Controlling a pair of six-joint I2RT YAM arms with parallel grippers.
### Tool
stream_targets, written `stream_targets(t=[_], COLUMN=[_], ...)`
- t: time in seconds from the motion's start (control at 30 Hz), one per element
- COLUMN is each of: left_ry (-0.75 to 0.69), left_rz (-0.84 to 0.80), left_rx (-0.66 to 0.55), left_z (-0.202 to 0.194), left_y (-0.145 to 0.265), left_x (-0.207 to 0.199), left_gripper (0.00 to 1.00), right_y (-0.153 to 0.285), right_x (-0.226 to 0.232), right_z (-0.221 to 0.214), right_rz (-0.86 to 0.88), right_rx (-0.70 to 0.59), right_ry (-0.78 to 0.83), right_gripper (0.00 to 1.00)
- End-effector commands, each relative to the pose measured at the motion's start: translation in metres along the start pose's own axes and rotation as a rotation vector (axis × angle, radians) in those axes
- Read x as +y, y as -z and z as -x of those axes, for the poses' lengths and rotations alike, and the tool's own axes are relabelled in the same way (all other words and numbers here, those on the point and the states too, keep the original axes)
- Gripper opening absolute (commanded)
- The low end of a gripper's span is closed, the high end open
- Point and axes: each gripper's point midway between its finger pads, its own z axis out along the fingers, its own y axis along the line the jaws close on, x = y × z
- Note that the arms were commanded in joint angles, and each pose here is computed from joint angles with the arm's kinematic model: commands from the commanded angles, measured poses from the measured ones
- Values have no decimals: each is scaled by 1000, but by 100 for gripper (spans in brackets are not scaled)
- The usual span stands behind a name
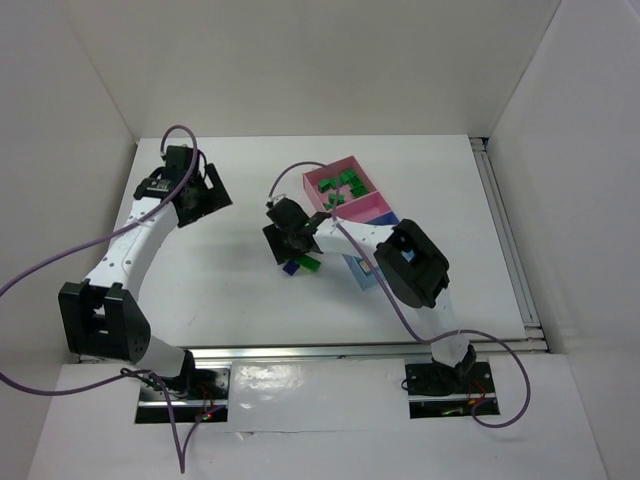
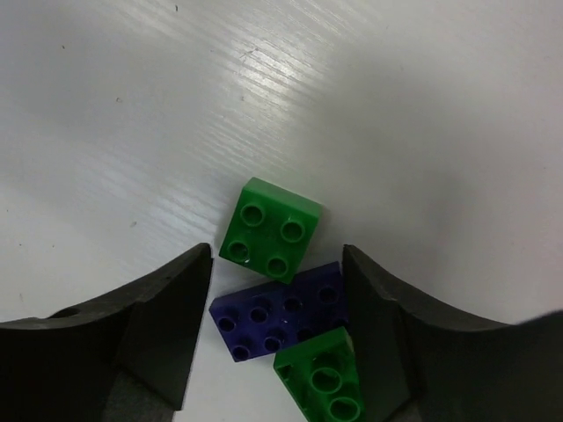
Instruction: Sort the legos into containers by color
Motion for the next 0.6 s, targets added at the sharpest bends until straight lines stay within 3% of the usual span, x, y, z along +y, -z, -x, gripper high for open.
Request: stream_targets(t=[0.0,0.03,0.2,0.4,0.57], left_ry=[4,4,4,15,14], left_rz=[-5,-5,-13,-22,-37], left_rx=[-30,-30,-25,-40,-20], left_z=[5,5,4,6,3], left_y=[3,3,3,3,1], left_x=[2,2,1,-1,-4], left_gripper=[97,97,97,96,96], right_y=[3,4,2,40,74], right_x=[12,17,12,4,-56], right_z=[26,24,38,82,122], right_rz=[6,12,-33,-97,-179], right_rx=[-73,-72,-93,-210,-314], right_ry=[-3,5,13,0,-101], right_gripper=[65,56,31,30,30])
